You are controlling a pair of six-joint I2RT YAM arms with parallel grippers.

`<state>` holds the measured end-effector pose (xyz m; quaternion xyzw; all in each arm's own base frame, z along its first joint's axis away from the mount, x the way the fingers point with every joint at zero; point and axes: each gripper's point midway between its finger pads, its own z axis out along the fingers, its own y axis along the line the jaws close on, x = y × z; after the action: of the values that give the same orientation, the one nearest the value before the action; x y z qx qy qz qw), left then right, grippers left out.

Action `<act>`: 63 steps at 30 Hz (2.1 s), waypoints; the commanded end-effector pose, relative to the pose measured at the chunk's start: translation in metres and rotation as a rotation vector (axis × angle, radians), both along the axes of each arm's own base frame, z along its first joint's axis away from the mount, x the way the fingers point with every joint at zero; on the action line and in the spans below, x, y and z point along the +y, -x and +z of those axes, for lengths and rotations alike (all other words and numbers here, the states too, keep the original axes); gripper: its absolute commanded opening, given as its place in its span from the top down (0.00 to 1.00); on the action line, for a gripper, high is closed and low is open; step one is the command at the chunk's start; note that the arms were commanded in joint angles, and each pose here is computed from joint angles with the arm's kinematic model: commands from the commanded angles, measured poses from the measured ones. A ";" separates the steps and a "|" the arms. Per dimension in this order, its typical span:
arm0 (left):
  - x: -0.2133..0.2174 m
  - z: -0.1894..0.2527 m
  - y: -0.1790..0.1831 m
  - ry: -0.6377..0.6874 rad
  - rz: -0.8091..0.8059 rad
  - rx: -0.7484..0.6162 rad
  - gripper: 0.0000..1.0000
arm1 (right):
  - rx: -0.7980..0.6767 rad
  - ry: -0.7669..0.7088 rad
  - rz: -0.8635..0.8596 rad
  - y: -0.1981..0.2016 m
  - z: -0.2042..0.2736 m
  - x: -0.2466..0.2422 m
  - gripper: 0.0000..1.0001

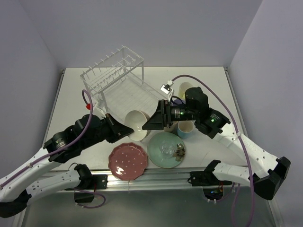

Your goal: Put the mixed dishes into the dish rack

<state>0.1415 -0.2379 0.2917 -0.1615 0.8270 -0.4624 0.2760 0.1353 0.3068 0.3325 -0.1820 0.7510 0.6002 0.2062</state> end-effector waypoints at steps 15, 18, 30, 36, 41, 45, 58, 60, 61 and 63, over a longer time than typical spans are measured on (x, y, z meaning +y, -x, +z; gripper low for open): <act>-0.001 0.040 0.007 0.191 -0.012 -0.072 1.00 | -0.014 -0.210 0.072 0.013 0.034 0.007 0.16; -0.001 0.039 0.007 0.197 -0.013 -0.070 1.00 | -0.020 -0.226 0.071 0.014 0.037 0.006 0.24; -0.004 0.034 0.001 0.165 0.010 -0.041 0.71 | -0.043 -0.147 0.040 0.007 0.029 0.005 1.00; -0.007 0.033 -0.002 0.168 0.016 -0.040 0.45 | -0.033 -0.129 0.017 0.003 0.023 0.005 1.00; -0.001 0.031 -0.002 0.164 0.043 -0.030 0.25 | -0.029 -0.086 -0.012 -0.004 0.013 0.005 1.00; 0.009 0.021 -0.004 0.130 0.085 -0.005 0.14 | -0.048 -0.056 -0.030 -0.014 0.013 0.007 1.00; 0.044 -0.062 0.002 -0.192 0.270 0.292 0.17 | -0.247 0.316 -0.229 -0.125 -0.022 0.026 1.00; 0.043 -0.066 0.002 -0.227 0.255 0.294 0.17 | -0.291 0.360 -0.254 -0.141 -0.020 0.026 1.00; 0.043 -0.070 0.002 -0.248 0.256 0.304 0.17 | -0.293 0.398 -0.264 -0.151 -0.030 0.029 1.00; 0.044 -0.075 0.005 -0.285 0.240 0.315 0.18 | -0.354 0.459 -0.321 -0.171 -0.031 0.024 1.00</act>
<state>0.1388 -0.1980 0.2086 -0.2940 0.8873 -0.2837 0.2140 0.2714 0.3407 0.2714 -0.1891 0.8549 0.3877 0.2882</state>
